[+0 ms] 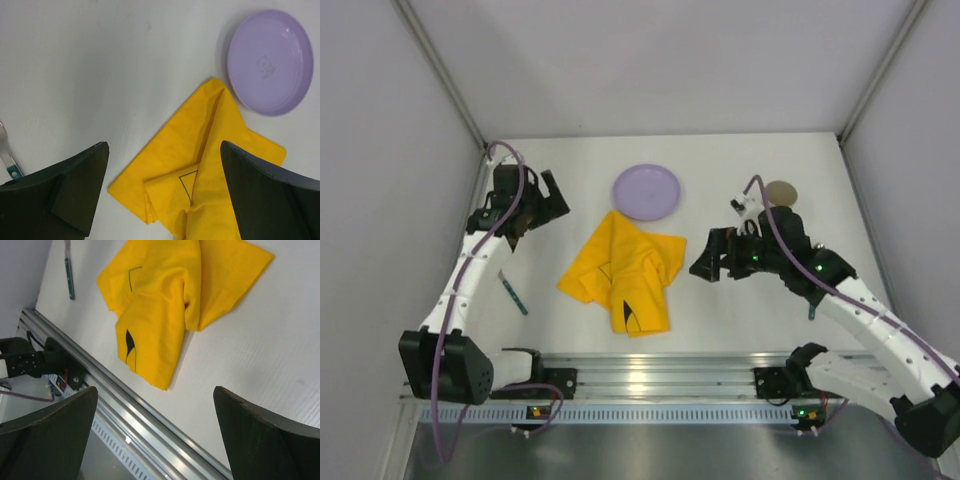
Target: Set the dinner table for one person
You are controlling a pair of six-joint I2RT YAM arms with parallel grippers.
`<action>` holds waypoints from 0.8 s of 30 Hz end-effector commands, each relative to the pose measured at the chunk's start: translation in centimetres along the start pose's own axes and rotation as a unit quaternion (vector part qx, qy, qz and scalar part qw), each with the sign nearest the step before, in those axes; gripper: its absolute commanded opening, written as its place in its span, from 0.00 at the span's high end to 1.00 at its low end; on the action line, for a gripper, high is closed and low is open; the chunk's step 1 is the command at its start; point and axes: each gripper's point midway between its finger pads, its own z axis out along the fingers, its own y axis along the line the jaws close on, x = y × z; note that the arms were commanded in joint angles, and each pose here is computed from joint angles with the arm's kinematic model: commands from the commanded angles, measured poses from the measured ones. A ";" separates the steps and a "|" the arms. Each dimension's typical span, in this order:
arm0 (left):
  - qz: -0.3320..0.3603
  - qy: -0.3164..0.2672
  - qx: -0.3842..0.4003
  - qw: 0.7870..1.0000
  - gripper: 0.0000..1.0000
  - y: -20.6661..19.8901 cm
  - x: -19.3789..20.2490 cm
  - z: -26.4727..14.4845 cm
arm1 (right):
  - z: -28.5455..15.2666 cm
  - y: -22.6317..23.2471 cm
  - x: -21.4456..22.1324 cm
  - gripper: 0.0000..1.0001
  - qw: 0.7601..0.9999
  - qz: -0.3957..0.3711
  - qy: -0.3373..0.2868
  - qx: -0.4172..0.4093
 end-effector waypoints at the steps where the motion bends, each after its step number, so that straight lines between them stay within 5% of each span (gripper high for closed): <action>1: -0.015 0.027 0.000 1.000 0.02 1.0 3.3 -2.7 | 0.5 1.8 -0.8 0.00 0.999 -0.030 0.025 -0.034; 12: -0.058 0.109 -0.044 0.991 0.02 5.3 12.9 -3.5 | 8.6 -2.2 -1.5 0.00 0.994 -0.002 0.112 0.002; 24: -0.099 0.157 -0.099 0.978 0.11 6.5 16.8 -1.5 | 17.7 -10.2 -3.1 0.03 0.984 0.105 0.131 0.051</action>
